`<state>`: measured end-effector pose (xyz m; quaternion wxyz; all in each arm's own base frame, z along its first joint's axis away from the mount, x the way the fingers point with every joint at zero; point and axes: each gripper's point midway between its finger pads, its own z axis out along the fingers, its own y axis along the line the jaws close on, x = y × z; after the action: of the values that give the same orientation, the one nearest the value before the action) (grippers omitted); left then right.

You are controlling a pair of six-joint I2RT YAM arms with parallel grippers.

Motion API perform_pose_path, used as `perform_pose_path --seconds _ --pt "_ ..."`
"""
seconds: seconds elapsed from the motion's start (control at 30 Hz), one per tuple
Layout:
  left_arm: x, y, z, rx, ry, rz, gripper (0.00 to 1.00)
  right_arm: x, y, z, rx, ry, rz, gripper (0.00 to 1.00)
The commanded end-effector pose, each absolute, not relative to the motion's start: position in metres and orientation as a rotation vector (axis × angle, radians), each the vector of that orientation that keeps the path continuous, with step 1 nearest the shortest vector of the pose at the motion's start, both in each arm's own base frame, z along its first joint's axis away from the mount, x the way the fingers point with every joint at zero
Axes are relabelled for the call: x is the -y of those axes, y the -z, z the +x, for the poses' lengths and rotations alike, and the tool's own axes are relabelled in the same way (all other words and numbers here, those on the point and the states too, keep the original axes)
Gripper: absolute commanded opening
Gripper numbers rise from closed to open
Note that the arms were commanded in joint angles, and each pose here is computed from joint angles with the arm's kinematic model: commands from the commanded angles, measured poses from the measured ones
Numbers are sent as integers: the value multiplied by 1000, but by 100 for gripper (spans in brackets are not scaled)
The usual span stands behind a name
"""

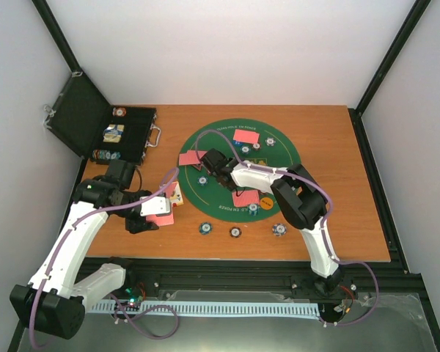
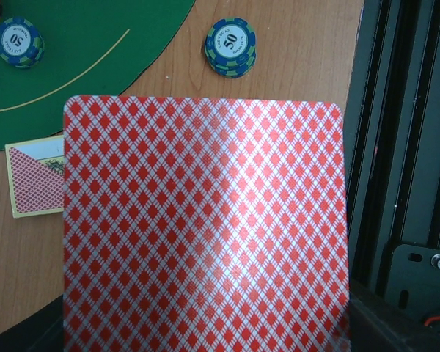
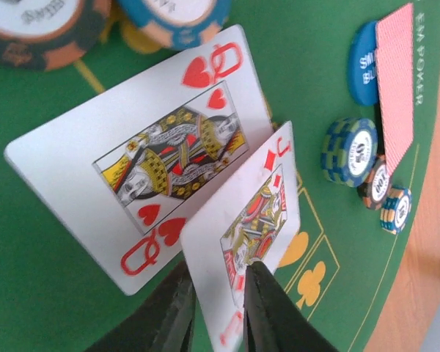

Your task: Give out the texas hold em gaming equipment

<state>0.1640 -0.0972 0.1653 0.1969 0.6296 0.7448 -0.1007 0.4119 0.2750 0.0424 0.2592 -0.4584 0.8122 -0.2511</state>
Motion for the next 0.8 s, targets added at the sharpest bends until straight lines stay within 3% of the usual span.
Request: perform_pose_path --seconds 0.0,0.13,0.3,0.33,0.4,0.63,0.77 --pt "98 -181 166 -2056 264 1737 28 -274 -52 398 -2247 623 -1221 24" --pt "98 -181 166 -2059 260 1737 28 -277 -65 391 -2252 550 -1206 46" --pt "98 -181 166 -2058 260 1736 28 -283 -104 388 -2261 411 -1065 63" --pt "98 -181 166 -2059 261 1737 28 -286 -116 388 -2266 348 -1008 71" --pt "98 -182 166 -2063 265 1735 28 -293 -143 386 -2289 165 -870 98" --pt "98 -184 165 -2063 263 1734 28 -300 -209 366 -2322 -789 -348 100" --pt "99 -186 166 -2060 266 1729 28 -304 -207 346 -2338 -1072 -262 100"
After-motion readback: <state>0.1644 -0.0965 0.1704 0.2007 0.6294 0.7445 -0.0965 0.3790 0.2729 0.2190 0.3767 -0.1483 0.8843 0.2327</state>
